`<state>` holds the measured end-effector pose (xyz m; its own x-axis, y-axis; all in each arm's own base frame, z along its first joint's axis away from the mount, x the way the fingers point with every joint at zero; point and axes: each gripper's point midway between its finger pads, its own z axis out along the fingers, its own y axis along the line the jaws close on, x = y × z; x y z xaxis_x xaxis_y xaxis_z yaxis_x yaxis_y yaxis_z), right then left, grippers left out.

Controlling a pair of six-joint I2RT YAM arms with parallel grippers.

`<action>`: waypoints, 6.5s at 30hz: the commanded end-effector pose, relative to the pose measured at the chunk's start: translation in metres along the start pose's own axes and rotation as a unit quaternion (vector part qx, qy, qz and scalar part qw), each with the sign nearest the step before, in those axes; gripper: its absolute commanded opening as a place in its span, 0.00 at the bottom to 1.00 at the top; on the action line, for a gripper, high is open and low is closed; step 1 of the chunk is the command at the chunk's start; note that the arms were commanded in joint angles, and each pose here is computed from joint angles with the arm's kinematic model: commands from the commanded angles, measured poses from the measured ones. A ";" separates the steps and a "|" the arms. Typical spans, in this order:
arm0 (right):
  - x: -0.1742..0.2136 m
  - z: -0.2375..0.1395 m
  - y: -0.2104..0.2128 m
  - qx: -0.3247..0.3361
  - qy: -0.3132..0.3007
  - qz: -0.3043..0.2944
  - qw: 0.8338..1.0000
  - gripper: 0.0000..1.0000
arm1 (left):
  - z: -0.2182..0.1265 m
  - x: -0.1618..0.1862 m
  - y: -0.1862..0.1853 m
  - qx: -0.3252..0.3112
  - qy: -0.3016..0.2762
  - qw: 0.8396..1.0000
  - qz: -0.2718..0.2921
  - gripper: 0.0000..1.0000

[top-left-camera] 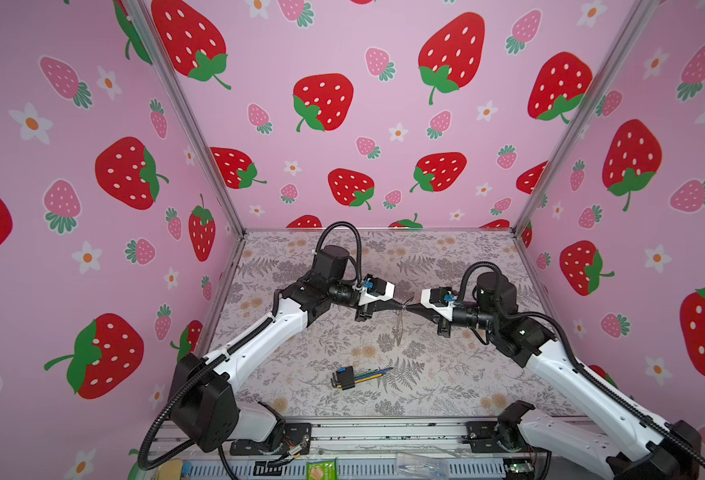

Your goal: Put the keys on the keyring

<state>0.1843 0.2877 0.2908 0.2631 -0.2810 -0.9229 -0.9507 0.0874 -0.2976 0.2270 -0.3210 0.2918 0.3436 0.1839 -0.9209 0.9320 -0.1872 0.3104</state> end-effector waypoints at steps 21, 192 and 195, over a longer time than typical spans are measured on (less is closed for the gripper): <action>0.020 -0.001 -0.014 -0.015 0.123 0.076 0.989 0.00 | -0.029 -0.007 0.012 -0.079 0.151 0.984 0.045 0.31; -0.013 -0.017 -0.022 0.052 0.047 -0.001 0.998 0.14 | -0.004 -0.033 0.026 -0.070 -0.065 0.995 0.014 0.00; -0.011 -0.017 -0.024 0.056 0.048 0.002 0.997 0.14 | -0.004 -0.032 0.025 -0.068 -0.064 0.996 0.015 0.00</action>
<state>0.2051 0.2725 0.3030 0.2209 -0.3869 -0.8952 -0.9242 0.2101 -0.3189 0.2457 -0.3297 0.3020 0.2793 0.1012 -0.9549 0.9602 -0.0391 0.2767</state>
